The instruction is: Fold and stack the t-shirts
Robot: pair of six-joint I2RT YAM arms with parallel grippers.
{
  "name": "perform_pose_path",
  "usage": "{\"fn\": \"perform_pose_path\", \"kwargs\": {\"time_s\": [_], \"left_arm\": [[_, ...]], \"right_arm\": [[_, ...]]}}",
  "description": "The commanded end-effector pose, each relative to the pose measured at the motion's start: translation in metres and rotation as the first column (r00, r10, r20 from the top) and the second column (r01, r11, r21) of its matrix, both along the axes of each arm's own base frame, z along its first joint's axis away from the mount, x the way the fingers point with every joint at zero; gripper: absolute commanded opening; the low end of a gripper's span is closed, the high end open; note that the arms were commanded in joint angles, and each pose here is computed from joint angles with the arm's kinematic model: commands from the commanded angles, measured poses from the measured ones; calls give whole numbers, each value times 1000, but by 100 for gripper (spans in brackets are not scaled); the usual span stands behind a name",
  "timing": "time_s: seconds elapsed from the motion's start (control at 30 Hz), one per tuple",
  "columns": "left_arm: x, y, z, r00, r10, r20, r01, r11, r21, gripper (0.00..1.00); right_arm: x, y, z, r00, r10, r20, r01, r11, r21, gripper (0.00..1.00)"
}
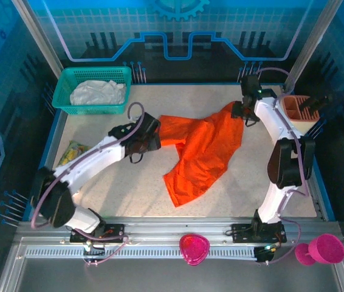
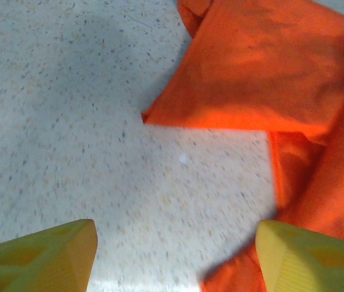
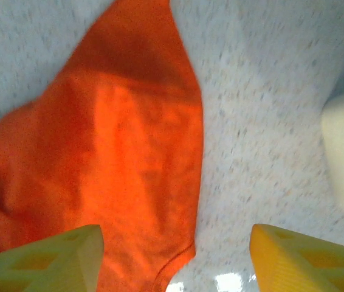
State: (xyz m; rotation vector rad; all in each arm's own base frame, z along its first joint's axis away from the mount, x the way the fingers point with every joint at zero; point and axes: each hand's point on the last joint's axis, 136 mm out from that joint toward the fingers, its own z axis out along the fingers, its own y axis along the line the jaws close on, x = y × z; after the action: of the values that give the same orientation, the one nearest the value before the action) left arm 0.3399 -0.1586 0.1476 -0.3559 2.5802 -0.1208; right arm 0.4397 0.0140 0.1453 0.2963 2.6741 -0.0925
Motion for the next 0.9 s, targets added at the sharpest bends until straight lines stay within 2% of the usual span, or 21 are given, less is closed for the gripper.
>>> {"fn": "perform_pose_path", "kwargs": {"time_s": [0.0, 0.13, 0.37, 0.53, 0.63, 0.73, 0.8, 0.83, 0.87], "left_arm": [[50, -16, -8, 996, -89, 19, 89, 996, -23, 65], [105, -28, -24, 992, -126, 8, 126, 992, 3, 59], [188, -33, -59, 989, -147, -10, 148, 985, 89, 57], [217, -38, -97, 985, -161, -56, 165, 983, 84, 54], [225, -49, -117, 980, -184, -69, 188, 981, 51, 51], [230, -55, -130, 979, -187, -76, 190, 982, 26, 37], [229, -56, -134, 979, -188, -79, 189, 982, 14, 16], [228, -57, -133, 979, -188, -79, 189, 982, 8, 7], [227, -56, -132, 979, -186, -79, 187, 982, 8, 0]], "right_arm": [[-14, 10, -26, 1000, -21, -16, 22, 995, 102, 64], [-35, 10, -53, 997, -36, -63, 42, 993, 111, 61], [-47, 9, -96, 989, -57, -138, 72, 992, 101, 56], [-43, 5, -113, 983, -75, -168, 90, 993, 79, 50], [-39, 4, -121, 979, -78, -186, 93, 993, 69, 41], [-36, 2, -125, 975, -85, -203, 99, 993, 64, 22], [-35, -3, -123, 974, -90, -209, 101, 994, 44, 5], [-35, -5, -122, 973, -90, -213, 100, 994, 35, 0], [-36, -9, -120, 972, -92, -216, 100, 995, 25, 0]]}}
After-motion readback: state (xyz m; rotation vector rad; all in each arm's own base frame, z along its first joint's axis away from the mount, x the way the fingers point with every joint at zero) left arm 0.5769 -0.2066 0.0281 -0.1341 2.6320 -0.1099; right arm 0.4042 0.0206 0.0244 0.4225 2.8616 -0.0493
